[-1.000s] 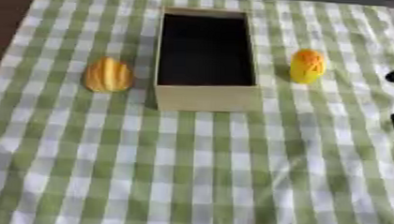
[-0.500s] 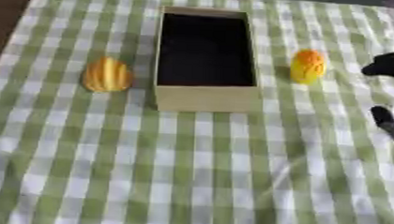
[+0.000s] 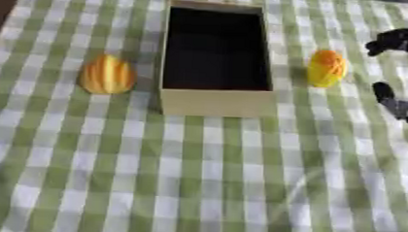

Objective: Pick up objects on the table and place them in the box.

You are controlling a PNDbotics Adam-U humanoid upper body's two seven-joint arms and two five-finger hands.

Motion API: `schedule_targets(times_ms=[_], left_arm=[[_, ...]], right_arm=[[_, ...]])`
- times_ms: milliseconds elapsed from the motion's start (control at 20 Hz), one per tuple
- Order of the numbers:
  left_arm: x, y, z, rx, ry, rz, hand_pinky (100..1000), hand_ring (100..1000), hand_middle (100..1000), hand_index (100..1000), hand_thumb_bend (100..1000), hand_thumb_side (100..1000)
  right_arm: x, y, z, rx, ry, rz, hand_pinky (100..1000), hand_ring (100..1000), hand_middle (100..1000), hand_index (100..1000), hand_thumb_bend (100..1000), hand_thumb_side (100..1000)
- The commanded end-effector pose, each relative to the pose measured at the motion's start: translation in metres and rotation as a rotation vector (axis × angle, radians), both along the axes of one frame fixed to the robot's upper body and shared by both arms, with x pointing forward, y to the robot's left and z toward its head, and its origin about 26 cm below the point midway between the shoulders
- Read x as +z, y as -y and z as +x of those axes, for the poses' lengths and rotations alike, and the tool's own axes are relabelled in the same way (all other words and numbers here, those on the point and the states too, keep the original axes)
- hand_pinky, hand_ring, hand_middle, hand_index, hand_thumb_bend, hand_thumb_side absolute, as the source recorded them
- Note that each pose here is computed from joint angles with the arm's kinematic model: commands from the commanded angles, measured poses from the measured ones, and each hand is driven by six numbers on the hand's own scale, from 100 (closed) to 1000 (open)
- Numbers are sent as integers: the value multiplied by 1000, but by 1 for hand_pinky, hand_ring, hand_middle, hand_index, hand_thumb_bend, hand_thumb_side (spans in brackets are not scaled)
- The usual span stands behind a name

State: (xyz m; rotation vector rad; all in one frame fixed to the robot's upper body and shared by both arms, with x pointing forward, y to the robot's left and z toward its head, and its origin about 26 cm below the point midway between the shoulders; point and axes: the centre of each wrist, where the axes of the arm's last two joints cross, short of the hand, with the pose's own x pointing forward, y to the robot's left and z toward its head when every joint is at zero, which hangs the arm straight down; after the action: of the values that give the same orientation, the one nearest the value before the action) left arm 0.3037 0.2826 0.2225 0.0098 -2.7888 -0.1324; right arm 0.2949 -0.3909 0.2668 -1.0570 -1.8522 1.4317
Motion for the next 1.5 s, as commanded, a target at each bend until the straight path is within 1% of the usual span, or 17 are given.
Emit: schedule_targets(times_ms=[50,250,400,500,650,800,950,1150,1350,1500], left_arm=[[12,-1,-2,-9,37,45,831,632,643,844,100,643],[15,2,-1,-21,49,59,832,630,641,844,100,642],[17,4,-1,-29,53,68,833,628,640,844,100,642],[16,4,-1,-28,47,72,834,626,639,843,100,643],[15,5,-1,-28,38,76,835,624,636,843,100,647],[15,6,-1,-31,36,81,835,623,633,844,100,648],[15,5,-1,-29,31,83,835,621,628,843,100,643],[13,5,-1,-23,22,84,837,622,623,840,100,654],[13,5,-1,-23,18,89,837,620,620,840,100,656],[13,5,-1,-20,13,87,837,618,618,840,100,659]], right_arm=[[14,11,4,-46,34,2,920,911,668,863,100,184],[19,13,9,-59,42,8,943,921,689,892,100,207],[23,14,12,-72,47,-6,955,926,710,904,100,200],[23,14,13,-76,48,-17,962,926,710,908,100,148],[26,17,13,-95,70,-33,979,946,757,931,100,106],[25,19,14,-104,86,-53,992,958,775,945,100,100],[25,19,14,-98,83,-70,1000,966,796,955,100,100],[24,19,14,-81,62,-95,1000,972,813,961,100,138],[23,19,14,-61,31,-112,1000,979,824,966,100,198],[25,20,15,-60,21,-116,1000,981,831,971,100,195]])
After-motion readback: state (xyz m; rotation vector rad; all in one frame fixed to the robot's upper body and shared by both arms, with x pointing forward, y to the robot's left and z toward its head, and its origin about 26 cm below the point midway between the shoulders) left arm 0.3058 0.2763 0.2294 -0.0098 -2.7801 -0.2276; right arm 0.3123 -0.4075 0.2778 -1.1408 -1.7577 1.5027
